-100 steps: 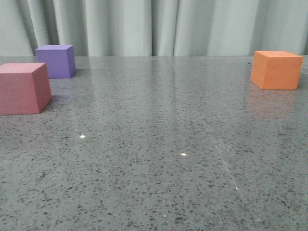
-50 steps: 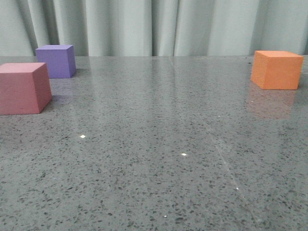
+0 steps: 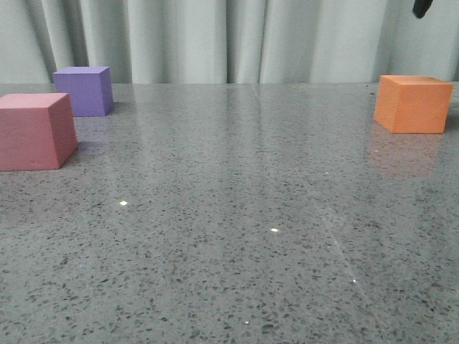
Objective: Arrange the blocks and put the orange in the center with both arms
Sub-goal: 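Lower the right gripper over the orange cube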
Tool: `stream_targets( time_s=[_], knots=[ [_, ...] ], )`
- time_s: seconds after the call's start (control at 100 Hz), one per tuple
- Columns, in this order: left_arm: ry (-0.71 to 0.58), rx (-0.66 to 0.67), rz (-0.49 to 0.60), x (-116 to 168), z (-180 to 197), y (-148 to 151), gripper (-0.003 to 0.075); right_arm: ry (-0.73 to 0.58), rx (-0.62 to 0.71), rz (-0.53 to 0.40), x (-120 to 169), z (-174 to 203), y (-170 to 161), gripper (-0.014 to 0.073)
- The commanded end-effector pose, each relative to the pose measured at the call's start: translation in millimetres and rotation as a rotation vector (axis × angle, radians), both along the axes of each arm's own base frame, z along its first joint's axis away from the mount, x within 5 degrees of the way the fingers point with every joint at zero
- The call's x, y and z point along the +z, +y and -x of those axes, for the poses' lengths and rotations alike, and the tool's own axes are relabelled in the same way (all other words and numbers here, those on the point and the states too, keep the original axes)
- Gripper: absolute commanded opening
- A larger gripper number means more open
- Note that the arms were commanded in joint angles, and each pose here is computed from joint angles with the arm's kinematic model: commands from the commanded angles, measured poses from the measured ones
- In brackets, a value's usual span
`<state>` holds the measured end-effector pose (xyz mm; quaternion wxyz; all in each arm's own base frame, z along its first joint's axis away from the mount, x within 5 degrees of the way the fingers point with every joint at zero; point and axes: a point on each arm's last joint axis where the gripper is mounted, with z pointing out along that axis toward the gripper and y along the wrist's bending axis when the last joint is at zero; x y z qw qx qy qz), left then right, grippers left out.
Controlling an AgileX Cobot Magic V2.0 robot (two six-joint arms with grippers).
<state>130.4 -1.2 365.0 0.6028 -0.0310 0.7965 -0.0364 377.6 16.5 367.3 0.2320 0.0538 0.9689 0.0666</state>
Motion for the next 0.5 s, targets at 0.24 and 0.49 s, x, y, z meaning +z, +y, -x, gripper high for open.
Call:
stream_targets(
  time_s=[0.24, 0.49],
  knots=[
    [-0.146, 0.01, 0.018, 22, -1, 1, 0.0627, 0.008, 0.025, -0.029, -2, -15, 4, 0.0601],
    [-0.146, 0.01, 0.018, 22, -1, 1, 0.0627, 0.041, 0.035, -0.061, -13, -22, 7, 0.0601]
  ],
)
